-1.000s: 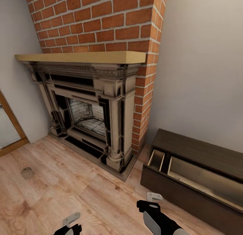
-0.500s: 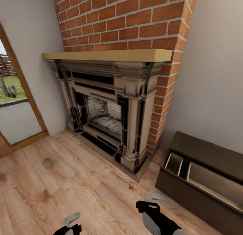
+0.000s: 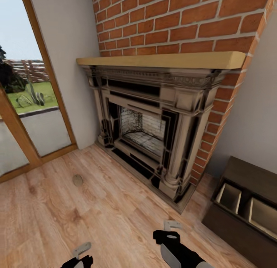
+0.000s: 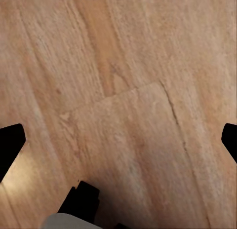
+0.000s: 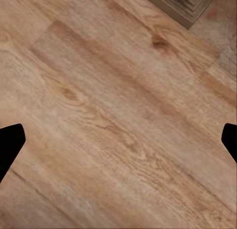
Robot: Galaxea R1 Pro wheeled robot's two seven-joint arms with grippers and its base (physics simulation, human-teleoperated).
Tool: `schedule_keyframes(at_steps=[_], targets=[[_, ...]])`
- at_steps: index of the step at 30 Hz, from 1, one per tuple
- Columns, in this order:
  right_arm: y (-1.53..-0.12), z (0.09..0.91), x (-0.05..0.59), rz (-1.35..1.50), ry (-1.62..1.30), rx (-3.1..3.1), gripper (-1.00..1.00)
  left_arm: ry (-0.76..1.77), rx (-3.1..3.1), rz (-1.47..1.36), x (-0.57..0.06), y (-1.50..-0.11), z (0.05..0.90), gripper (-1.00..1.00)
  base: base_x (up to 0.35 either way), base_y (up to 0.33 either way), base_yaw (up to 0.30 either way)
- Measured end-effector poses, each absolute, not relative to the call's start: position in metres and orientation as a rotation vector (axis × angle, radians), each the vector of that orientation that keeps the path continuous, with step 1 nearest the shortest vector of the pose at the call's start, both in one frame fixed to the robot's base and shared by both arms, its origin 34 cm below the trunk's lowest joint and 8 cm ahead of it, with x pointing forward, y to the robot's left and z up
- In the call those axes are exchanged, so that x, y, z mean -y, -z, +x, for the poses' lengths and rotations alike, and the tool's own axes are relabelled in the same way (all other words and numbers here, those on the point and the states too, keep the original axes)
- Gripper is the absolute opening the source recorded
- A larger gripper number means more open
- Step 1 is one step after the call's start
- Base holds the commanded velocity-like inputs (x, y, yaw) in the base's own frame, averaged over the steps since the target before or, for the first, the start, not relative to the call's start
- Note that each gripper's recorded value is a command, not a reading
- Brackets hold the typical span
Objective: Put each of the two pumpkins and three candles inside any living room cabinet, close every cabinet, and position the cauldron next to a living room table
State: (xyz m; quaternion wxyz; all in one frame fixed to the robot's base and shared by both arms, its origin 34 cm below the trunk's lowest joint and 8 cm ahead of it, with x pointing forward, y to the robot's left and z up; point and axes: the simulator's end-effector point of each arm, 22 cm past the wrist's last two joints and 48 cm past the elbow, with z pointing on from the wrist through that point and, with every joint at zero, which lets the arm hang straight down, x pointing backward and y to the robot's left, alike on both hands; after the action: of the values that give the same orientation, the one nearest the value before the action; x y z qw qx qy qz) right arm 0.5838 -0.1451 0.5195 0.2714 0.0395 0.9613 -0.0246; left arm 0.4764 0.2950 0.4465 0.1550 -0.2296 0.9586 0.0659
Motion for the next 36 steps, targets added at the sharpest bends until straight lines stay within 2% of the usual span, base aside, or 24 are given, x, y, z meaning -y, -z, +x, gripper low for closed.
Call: schedule_keyframes(at_steps=[15,24,36], targets=[[-0.513,0.58,0.143,0.077,0.068,-2.6,1.0,-0.193,-2.761,-0.659,-0.294,-0.441,0.471,1.0,0.274,0.225,0.233],[-0.51,0.579,0.134,0.058,0.002,-2.607,1.0,-0.204,-2.776,-0.659,-0.295,-0.438,0.464,1.0,0.277,0.221,0.108],[-0.51,0.579,0.132,0.055,-0.007,-2.607,1.0,-0.204,-2.776,-0.659,-0.295,-0.438,0.464,1.0,0.282,0.21,0.264]])
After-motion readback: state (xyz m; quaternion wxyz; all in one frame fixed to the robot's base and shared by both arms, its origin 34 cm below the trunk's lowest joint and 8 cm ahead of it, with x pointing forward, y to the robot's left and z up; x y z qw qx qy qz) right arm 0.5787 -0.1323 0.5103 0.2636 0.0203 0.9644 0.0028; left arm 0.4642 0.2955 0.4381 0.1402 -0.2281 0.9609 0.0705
